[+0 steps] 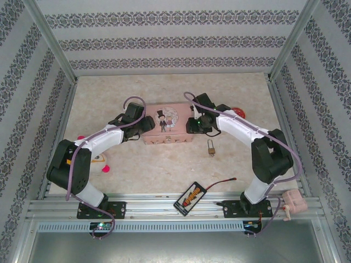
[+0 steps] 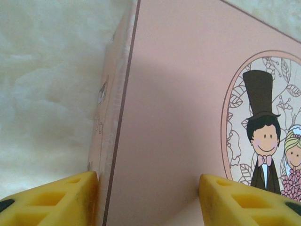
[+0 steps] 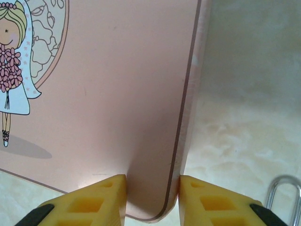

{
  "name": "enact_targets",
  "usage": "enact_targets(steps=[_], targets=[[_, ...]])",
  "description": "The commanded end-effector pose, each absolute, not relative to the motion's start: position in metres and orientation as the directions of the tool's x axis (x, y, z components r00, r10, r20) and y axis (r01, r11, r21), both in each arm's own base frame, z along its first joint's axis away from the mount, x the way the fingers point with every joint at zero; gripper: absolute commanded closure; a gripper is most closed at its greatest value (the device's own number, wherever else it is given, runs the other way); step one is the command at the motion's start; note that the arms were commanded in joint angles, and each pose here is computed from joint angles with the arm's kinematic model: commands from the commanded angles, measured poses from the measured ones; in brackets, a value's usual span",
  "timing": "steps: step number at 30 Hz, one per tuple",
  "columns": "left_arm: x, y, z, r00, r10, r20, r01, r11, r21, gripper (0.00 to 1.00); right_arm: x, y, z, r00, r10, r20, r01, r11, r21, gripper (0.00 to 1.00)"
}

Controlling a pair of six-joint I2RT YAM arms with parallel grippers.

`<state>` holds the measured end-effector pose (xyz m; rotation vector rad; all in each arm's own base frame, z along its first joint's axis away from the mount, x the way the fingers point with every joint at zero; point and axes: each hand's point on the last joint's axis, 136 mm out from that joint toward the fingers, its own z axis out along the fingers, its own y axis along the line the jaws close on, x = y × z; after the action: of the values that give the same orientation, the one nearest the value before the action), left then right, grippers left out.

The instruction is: Unlock the padlock with the key

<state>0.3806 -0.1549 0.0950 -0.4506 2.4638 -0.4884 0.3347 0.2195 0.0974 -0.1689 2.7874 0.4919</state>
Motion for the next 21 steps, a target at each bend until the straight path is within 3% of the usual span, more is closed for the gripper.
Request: enact_targets(steps=[1, 12, 15, 21], targets=[[0.37, -0.168, 0.105, -0.783, -0.415, -0.463, -0.155, 0.851, -0.501, 0.42, 0.304, 0.228, 0.09, -0.963, -0.08, -0.257, -0.165, 0.93, 0.328, 0.68], [0.344, -0.147, 0.106, -0.738, -0.488, -0.465, -0.223, 0.828, -0.515, 0.41, 0.288, 0.24, 0.086, -0.964, -0.083, -0.253, -0.167, 0.929, 0.331, 0.62], [0.344, -0.143, 0.106, -0.736, -0.478, -0.479, -0.228, 0.842, -0.489, 0.38, 0.288, 0.243, 0.087, -0.962, -0.088, -0.257, -0.174, 0.928, 0.331, 0.52], [0.346, -0.133, 0.12, -0.719, -0.469, -0.513, -0.229, 0.857, -0.462, 0.2, 0.297, 0.227, 0.1, -0.951, -0.092, -0.294, -0.172, 0.95, 0.261, 0.31]])
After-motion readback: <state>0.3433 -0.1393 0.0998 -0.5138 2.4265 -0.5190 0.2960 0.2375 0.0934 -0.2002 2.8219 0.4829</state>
